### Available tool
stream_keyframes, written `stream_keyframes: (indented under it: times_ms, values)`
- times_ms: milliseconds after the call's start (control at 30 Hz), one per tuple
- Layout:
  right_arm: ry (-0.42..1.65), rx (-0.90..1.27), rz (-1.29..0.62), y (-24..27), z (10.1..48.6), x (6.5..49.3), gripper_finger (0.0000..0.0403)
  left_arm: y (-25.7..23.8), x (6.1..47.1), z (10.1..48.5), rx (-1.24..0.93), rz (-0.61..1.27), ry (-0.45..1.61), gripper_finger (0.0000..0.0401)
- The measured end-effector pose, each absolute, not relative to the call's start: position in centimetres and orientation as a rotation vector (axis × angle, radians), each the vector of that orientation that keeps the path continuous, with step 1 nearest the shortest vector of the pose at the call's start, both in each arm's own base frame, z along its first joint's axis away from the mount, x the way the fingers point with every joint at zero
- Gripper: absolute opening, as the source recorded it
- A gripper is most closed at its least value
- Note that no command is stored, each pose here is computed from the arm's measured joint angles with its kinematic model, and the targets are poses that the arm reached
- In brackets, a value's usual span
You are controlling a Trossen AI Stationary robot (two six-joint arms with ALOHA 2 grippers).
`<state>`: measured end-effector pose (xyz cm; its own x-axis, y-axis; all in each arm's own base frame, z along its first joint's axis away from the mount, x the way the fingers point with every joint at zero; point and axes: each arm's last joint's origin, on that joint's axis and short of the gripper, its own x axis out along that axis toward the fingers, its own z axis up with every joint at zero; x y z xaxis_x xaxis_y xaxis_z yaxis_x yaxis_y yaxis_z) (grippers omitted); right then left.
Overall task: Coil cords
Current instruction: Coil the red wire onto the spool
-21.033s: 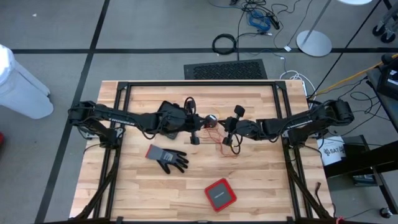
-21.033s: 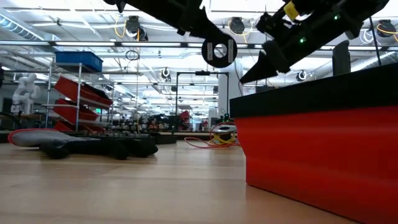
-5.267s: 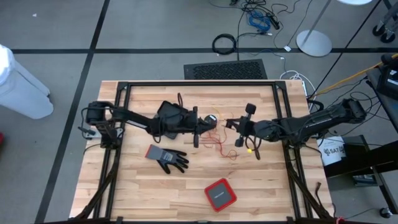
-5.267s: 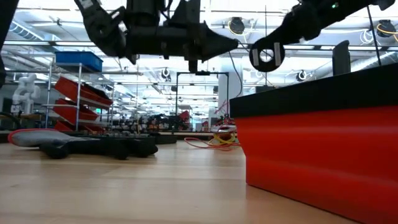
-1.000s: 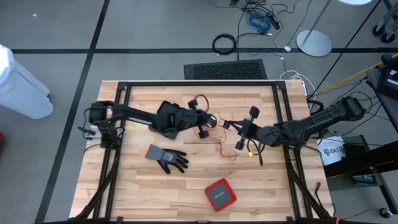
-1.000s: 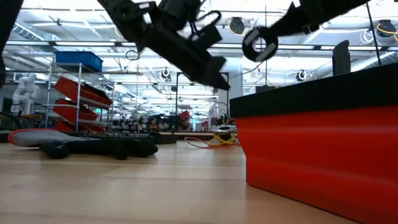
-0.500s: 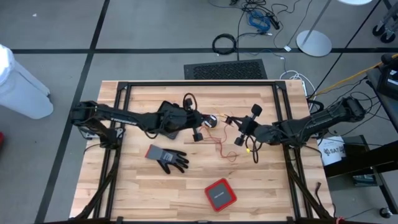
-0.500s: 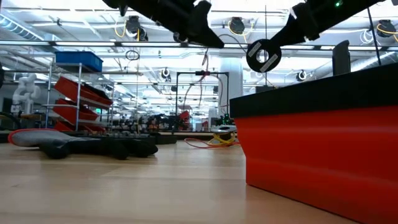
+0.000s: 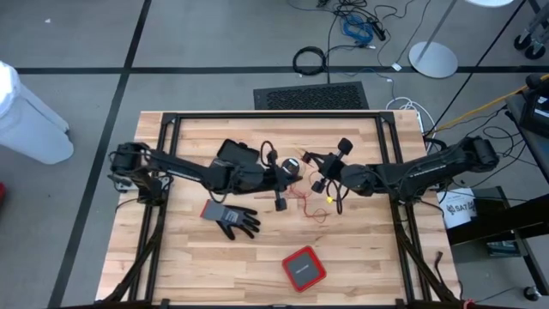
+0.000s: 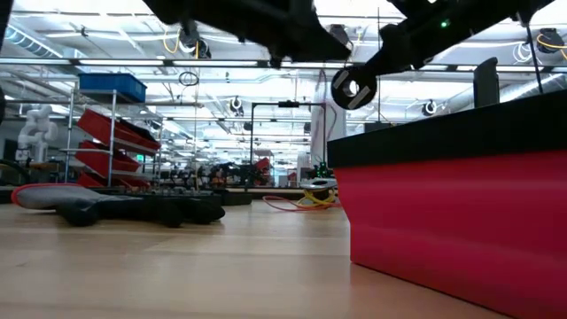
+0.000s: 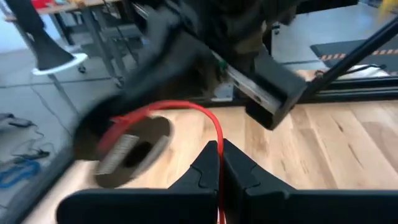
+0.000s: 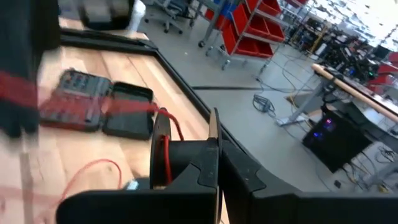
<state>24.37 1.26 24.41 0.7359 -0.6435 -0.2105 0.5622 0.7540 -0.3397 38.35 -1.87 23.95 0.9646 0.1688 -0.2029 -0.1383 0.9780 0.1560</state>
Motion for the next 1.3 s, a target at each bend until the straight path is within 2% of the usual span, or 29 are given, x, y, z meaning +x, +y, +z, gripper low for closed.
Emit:
stream_keyframes:
  times_ms: [167, 433, 867, 1100, 1300]
  values:
    - [0.325, -0.264, -0.674, 0.9, 24.3, 24.6, 0.0, -1.9, 39.5, 21.7, 0.116, 0.15, 0.221, 0.0]
    - [0.3, -0.234, -0.631, 0.6, 24.5, 24.8, 0.0, -0.8, 41.2, 20.9, 0.077, 0.138, 0.198, 0.0]
    - [0.178, -0.19, -0.573, 1.0, 25.9, 24.9, 0.0, 1.5, 41.9, 18.7, 0.076, 0.241, 0.332, 0.0]
    - [0.18, -0.153, -0.501, 1.1, 26.6, 23.8, 0.0, 2.4, 41.1, 19.6, 0.154, 0.279, 0.396, 0.0]
    - [0.283, -0.137, -0.478, 1.1, 26.2, 22.6, 0.0, 2.9, 39.8, 22.7, 0.208, 0.314, 0.379, 0.0002]
